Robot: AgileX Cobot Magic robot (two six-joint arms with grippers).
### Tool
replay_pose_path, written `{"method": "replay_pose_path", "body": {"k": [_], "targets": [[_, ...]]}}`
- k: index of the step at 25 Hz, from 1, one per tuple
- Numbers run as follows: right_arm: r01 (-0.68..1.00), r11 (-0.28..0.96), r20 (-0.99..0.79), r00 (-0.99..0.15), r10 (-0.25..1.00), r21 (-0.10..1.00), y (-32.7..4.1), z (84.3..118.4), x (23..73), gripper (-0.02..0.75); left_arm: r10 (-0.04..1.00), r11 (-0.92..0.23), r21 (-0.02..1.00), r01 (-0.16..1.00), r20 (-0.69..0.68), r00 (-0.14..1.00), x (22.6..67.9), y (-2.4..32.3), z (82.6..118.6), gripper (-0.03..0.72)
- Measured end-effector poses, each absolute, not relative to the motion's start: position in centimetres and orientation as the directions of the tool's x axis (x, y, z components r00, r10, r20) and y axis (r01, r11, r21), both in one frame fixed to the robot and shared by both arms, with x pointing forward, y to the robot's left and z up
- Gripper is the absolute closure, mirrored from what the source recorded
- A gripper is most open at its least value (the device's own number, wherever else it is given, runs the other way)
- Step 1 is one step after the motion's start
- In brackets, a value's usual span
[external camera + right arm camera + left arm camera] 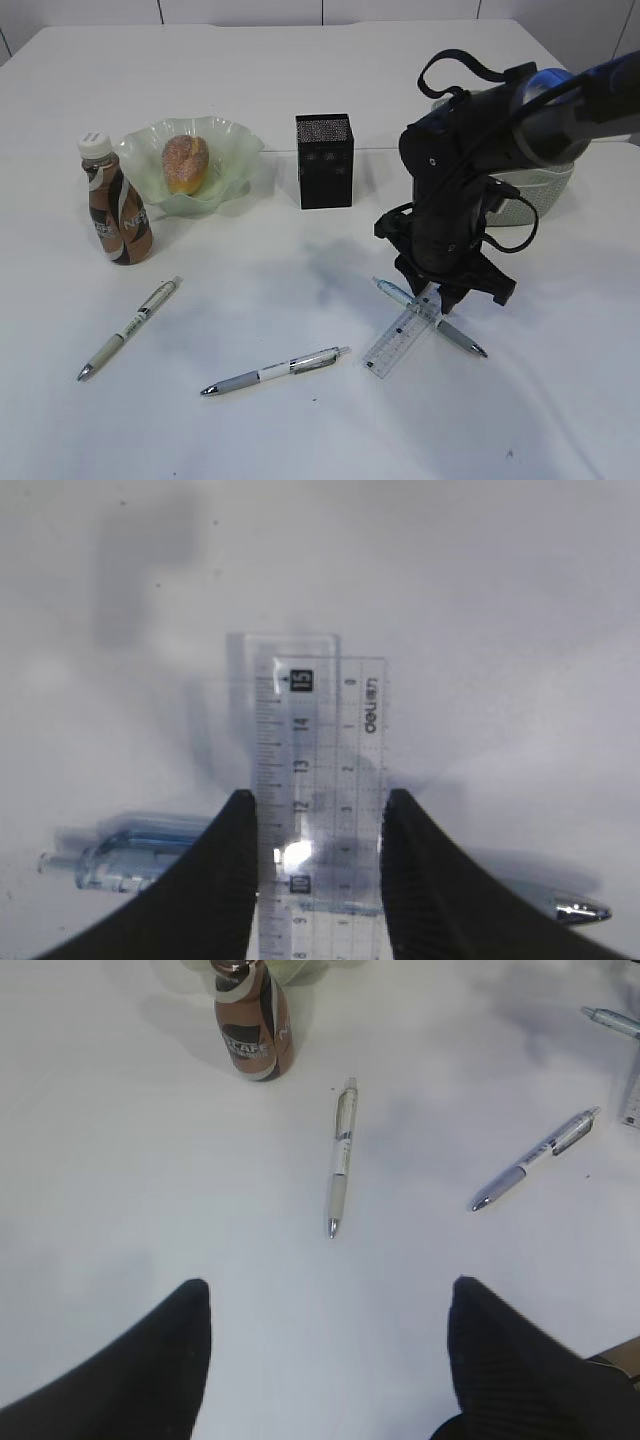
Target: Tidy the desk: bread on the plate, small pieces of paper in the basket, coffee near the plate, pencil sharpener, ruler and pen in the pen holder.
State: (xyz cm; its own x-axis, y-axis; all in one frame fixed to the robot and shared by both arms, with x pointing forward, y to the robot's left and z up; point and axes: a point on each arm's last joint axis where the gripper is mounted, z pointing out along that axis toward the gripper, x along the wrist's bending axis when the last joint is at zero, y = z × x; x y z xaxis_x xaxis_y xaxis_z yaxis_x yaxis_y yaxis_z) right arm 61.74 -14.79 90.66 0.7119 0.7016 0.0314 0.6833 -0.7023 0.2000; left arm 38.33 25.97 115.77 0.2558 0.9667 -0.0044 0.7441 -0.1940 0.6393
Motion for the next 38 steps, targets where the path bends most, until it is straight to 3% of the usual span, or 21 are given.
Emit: {"method": "replay_pose_path", "body": {"k": [38], "targets": [[0.711, -0.679, -0.007, 0.692, 0.722, 0.184, -14.84, 90.21, 61.52, 0.436, 0.967, -0.196, 0.652, 0.732, 0.006, 0.253, 38.47, 26.02, 115.87, 0.169]]}}
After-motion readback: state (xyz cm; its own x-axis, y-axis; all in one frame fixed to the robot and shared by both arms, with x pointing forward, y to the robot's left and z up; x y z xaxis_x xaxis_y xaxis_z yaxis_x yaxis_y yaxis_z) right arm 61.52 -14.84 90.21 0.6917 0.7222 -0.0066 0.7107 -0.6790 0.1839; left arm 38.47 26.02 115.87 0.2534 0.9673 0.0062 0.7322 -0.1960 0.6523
